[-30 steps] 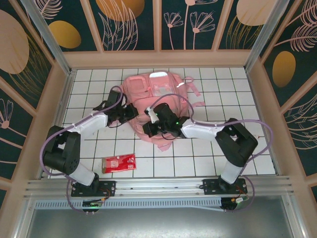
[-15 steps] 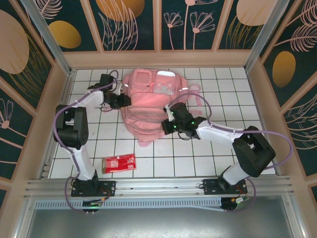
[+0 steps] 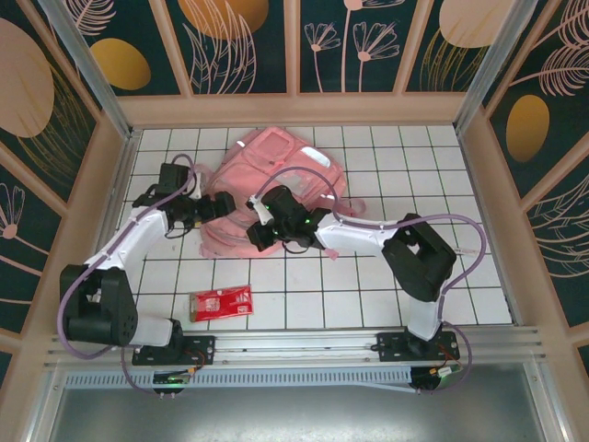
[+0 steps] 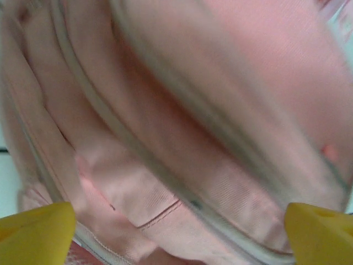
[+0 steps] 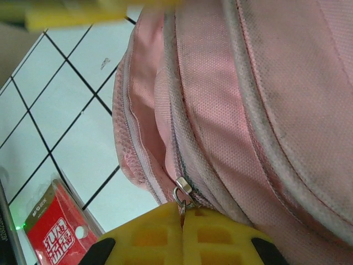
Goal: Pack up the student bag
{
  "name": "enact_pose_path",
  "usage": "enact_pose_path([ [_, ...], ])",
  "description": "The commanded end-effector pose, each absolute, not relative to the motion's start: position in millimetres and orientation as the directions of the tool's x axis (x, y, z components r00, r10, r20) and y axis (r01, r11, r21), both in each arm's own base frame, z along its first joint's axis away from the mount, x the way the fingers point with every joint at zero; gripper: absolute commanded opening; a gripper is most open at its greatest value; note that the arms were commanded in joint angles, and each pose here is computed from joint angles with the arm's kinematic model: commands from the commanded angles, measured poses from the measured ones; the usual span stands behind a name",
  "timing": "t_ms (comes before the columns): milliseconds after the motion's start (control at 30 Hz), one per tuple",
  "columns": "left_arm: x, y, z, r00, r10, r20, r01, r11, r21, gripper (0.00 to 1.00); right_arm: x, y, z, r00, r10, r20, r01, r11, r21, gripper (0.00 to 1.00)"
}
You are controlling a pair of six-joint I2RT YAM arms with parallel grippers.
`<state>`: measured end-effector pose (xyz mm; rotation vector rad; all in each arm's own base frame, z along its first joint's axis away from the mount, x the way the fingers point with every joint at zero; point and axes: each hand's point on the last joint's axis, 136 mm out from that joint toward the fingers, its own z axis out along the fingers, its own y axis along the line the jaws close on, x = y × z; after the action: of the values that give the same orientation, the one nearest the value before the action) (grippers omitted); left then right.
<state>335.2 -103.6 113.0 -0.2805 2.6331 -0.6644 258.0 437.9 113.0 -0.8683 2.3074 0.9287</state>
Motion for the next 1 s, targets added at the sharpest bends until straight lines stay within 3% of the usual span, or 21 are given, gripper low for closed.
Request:
enact_pose_path([
  [0, 333, -110, 94, -0.911, -0.304, -0.279, -0.133, 0.857, -0.498, 0.99, 245, 468, 146, -0.583, -0.365, -0.726, -0.799, 0.421, 0.43, 0.0],
  [233, 366, -121, 122, -0.817, -0.406, -0.41, -0.108, 0.806, -0.582, 0.98, 228, 479, 144, -0.553, -0.39, -0.737, -0.824, 0.39, 0.411, 0.0],
  [267, 368, -120, 120, -0.81, -0.416, -0.412, -0.117, 0.805, -0.582, 0.9, 226, 480, 143, -0.55, -0.392, -0.738, -0.825, 0.391, 0.407, 0.0],
  [333, 371, -121, 114, -0.809, -0.417, -0.415, -0.123, 0.809, -0.574, 0.54, 226, 478, 142, -0.552, -0.389, -0.738, -0.822, 0.4, 0.405, 0.0],
  [367, 372, -120, 110, -0.809, -0.412, -0.419, -0.128, 0.819, -0.559, 0.41, 227, 475, 141, -0.557, -0.388, -0.734, -0.817, 0.413, 0.402, 0.0],
  [433, 371, -111, 93, -0.829, -0.389, -0.403, -0.166, 0.858, -0.487, 0.01, 229, 467, 139, -0.561, -0.382, -0.734, -0.809, 0.441, 0.389, 0.0],
  [567, 370, -97, 78, -0.861, -0.31, -0.402, -0.159, 0.917, -0.367, 0.0, 242, 432, 122, -0.583, -0.4, -0.707, -0.77, 0.548, 0.325, 0.0],
  [733, 377, -87, 93, -0.864, -0.189, -0.467, -0.068, 0.962, -0.263, 0.0, 261, 345, 79, -0.632, -0.461, -0.624, -0.687, 0.706, 0.174, 0.0],
  [967, 372, -96, 93, -0.892, -0.03, -0.452, 0.085, 0.969, -0.232, 0.0, 309, 227, 42, -0.755, -0.375, -0.538, -0.465, 0.885, 0.035, 0.0],
])
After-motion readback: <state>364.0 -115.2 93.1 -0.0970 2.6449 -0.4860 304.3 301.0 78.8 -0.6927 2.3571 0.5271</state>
